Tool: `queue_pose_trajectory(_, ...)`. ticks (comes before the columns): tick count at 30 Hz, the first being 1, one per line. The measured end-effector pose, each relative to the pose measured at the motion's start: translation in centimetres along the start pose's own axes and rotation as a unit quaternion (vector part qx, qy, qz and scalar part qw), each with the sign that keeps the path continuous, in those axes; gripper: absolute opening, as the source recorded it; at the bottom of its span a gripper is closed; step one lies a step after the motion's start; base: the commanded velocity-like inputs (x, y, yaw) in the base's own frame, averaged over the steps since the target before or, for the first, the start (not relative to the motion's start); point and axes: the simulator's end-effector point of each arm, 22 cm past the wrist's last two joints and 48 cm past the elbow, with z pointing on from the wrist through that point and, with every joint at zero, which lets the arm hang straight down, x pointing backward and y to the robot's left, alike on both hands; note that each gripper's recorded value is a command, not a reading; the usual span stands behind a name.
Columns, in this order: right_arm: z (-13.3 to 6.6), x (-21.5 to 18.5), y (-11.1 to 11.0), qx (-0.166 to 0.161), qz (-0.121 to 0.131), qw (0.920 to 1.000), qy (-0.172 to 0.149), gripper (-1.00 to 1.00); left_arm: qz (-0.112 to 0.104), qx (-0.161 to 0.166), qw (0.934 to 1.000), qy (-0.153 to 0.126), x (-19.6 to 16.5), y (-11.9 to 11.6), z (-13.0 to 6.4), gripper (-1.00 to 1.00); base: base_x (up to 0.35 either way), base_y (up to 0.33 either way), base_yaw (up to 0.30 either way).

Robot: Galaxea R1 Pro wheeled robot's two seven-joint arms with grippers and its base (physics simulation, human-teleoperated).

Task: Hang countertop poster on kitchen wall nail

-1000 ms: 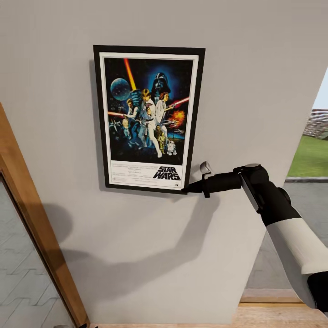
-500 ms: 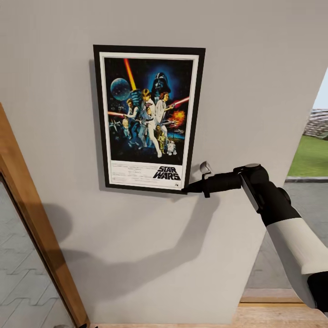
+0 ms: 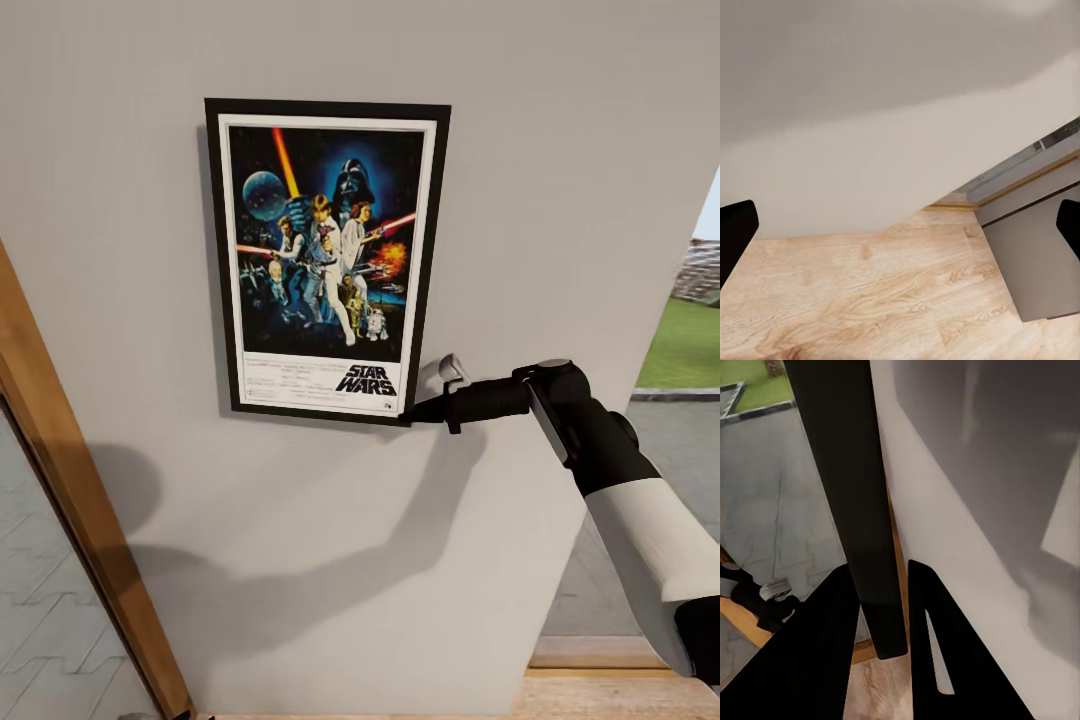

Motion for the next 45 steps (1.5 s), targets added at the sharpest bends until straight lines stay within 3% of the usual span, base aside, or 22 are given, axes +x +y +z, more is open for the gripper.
queue_pose_trajectory(17, 0.0, -0.1, 0.0, 0.000, 0.000, 1.0000, 0.000, -1.00, 0.000, 0.000, 1.0000, 0.000, 0.0, 0.0, 0.0, 1.00, 0.040, 0.000, 0.000)
queue_pose_trajectory(22, -0.2, -0.4, 1.6, -0.031, -0.011, 0.9994, -0.005, -1.00, 0.001, 0.001, 1.0000, -0.001, 0.0, -0.1, -0.1, 1.00, 0.088, 0.000, 0.000)
queue_pose_trajectory(29, -0.4, -0.5, 1.9, -0.043, -0.011, 0.9990, -0.007, -1.00, -0.001, -0.001, 1.0000, 0.001, 0.2, 0.0, 0.0, 1.00, 0.009, 0.000, 0.000)
queue_pose_trajectory(45, -0.7, -0.7, 1.9, -0.043, -0.014, 0.9989, -0.010, -1.00, -0.001, -0.002, 1.0000, 0.001, 0.2, 0.0, 0.0, 1.00, 0.000, 0.000, 0.000)
